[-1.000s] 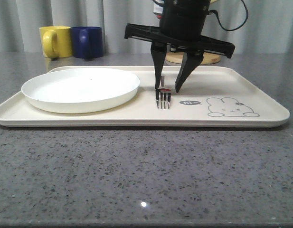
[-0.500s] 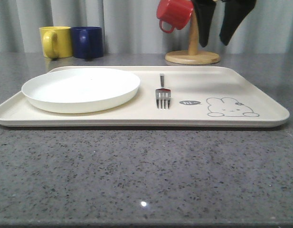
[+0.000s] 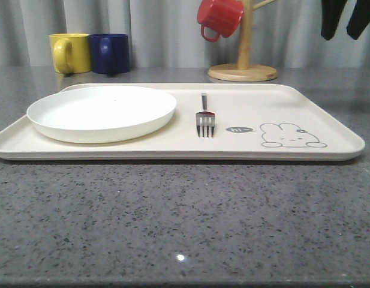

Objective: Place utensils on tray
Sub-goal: 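Release the fork and move the right gripper to the chopsticks, then grasp the steel chopsticks with the right gripper and lift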

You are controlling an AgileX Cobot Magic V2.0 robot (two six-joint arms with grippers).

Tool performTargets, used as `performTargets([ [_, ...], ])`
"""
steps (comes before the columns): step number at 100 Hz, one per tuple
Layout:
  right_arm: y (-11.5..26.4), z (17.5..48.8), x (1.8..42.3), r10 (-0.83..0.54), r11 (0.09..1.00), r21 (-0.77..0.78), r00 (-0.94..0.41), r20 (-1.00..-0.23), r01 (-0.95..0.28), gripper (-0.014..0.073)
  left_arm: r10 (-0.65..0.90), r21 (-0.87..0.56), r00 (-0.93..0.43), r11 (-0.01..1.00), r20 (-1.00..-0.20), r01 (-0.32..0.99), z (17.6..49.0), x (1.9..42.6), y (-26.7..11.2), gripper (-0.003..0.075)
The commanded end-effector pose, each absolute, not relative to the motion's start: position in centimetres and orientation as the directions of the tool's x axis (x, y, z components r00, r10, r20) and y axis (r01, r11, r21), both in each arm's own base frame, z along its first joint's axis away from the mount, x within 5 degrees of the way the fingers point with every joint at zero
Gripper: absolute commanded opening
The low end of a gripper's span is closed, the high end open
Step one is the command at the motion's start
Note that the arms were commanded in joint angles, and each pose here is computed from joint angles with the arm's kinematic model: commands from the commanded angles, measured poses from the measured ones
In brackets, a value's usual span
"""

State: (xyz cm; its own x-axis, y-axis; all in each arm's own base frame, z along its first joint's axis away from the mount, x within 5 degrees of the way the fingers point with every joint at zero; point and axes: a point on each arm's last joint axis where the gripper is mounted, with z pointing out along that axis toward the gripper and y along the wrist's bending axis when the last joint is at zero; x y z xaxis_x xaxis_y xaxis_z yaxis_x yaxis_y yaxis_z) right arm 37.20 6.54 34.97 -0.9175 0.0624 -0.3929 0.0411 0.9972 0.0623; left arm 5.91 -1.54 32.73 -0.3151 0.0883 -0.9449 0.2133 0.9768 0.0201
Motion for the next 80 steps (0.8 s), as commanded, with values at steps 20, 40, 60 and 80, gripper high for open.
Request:
performTargets([
  [20, 1.1, 34.8, 35.2, 0.126, 0.992, 0.045, -0.949, -0.287, 0.118, 0.0308, 0.053, 0.001, -0.240, 0.978, -0.969, 0.210, 34.0, 6.1, -1.6, -0.0019],
  [40, -1.5, 31.3, 34.6, 0.168, 0.985, 0.004, -0.968, -0.187, 0.170, 0.0308, 0.053, 0.001, -0.240, 0.978, -0.969, 0.210, 34.0, 6.1, -1.6, -0.0019],
  [60, -3.4, 29.5, 34.1, 0.193, 0.980, -0.011, -0.970, -0.148, 0.196, 0.0308, 0.053, 0.001, -0.240, 0.978, -0.969, 0.210, 34.0, 6.1, -1.6, -0.0019],
  [80, -4.3, 28.2, 34.0, 0.191, 0.981, -0.017, -0.974, -0.125, 0.194, 0.0308, 0.053, 0.001, -0.240, 0.978, -0.969, 0.210, 34.0, 6.1, -1.6, -0.0019],
])
